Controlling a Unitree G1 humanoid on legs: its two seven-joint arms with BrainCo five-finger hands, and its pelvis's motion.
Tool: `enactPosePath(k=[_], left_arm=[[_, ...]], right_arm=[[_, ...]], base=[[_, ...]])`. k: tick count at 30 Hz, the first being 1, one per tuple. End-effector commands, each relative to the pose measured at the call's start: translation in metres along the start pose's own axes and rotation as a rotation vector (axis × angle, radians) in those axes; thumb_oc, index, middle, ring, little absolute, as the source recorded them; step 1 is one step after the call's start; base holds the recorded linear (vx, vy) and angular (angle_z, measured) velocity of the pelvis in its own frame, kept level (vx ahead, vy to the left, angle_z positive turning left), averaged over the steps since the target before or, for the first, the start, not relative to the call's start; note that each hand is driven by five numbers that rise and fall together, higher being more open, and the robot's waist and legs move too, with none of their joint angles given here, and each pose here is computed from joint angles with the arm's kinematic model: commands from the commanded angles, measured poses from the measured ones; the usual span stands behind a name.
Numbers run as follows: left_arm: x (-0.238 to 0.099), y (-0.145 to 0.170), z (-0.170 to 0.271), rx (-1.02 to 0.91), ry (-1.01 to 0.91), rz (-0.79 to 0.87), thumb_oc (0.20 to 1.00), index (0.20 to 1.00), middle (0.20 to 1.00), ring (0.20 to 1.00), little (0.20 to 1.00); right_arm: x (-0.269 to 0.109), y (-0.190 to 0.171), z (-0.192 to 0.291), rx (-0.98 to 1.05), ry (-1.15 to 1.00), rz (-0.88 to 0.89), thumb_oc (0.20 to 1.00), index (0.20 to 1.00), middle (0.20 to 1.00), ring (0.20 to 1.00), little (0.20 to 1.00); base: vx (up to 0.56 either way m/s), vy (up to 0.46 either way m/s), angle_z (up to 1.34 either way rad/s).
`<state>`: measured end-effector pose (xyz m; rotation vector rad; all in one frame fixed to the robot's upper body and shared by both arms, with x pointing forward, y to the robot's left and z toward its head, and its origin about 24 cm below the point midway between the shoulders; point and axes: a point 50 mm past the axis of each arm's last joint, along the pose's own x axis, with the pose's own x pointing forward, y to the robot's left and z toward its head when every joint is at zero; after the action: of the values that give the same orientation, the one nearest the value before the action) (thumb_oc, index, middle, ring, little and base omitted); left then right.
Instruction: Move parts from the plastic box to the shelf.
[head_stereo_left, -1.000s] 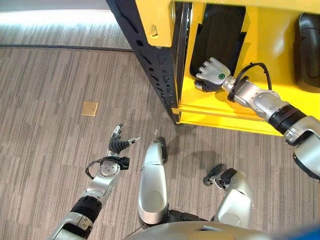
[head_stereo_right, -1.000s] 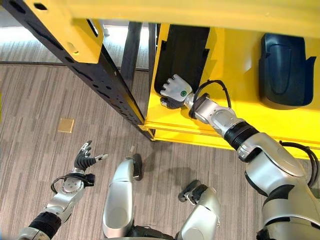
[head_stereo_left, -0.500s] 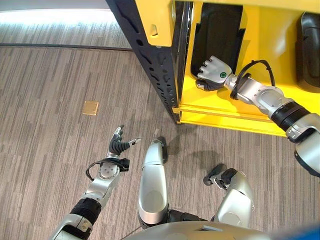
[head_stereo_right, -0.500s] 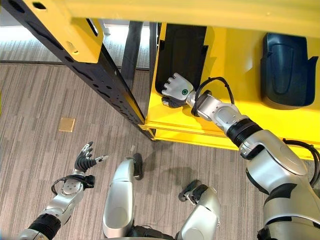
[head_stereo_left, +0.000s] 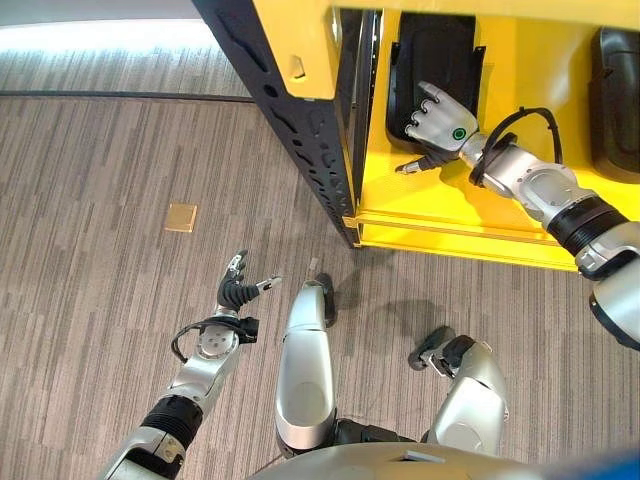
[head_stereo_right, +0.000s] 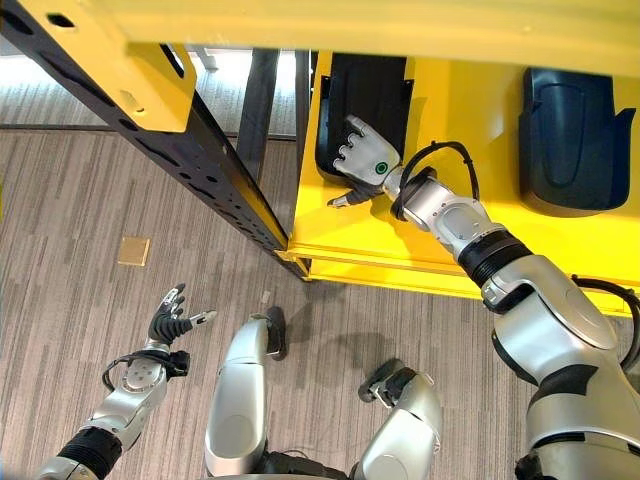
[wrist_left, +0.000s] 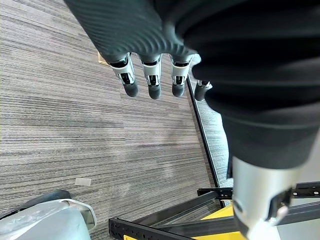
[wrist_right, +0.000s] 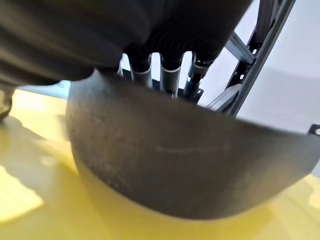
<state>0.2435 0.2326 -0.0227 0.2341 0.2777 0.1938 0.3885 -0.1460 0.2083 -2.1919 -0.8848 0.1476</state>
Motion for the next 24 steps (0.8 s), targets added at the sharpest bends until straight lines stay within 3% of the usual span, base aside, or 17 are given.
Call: enactPosePath(k=[1, 7, 11, 15, 21, 24], left_arm=[[0.004, 0.001, 0.012, -0.015, -0.074, 0.002, 1.000, 1.000, 1.000, 1.000, 1.000], [0.004, 0.000, 0.012, -0.013, -0.074, 0.003, 1.000, 1.000, 1.000, 1.000, 1.000], [0.004, 0.001, 0.013, -0.036, -0.073, 0.029, 1.000, 1.000, 1.000, 1.000, 1.000], [0.002, 0.000, 0.015, -0.070, -0.066, 0.064, 1.000, 1.000, 1.000, 1.000, 1.000], [0.001, -0.003, 0.020, -0.118, -0.054, 0.100, 1.000, 1.000, 1.000, 1.000, 1.000], [0.002, -0.004, 0.022, -0.123, -0.051, 0.106, 1.000, 1.000, 1.000, 1.000, 1.000]], right_arm=[[-0.034, 0.045, 0.003, -0.115, -0.065, 0.236, 1.000, 1.000, 1.000, 1.000, 1.000], [-0.032, 0.035, -0.004, -0.024, 0.002, 0.136, 1.000, 1.000, 1.000, 1.000, 1.000], [-0.027, 0.012, -0.006, 0.135, 0.060, -0.035, 1.000, 1.000, 1.000, 1.000, 1.000], [-0.023, -0.033, 0.004, 0.405, 0.080, -0.243, 1.000, 1.000, 1.000, 1.000, 1.000], [-0.033, -0.087, 0.014, 0.678, 0.049, -0.349, 1.000, 1.000, 1.000, 1.000, 1.000], [-0.037, -0.096, 0.015, 0.715, 0.042, -0.369, 1.000, 1.000, 1.000, 1.000, 1.000]], base=[[0.00, 0.000, 0.00], [0.00, 0.007, 0.00], [-0.03, 0.047, -0.03], [-0.04, 0.064, -0.10], [-0.02, 0.064, -0.13], [-0.01, 0.028, -0.13]])
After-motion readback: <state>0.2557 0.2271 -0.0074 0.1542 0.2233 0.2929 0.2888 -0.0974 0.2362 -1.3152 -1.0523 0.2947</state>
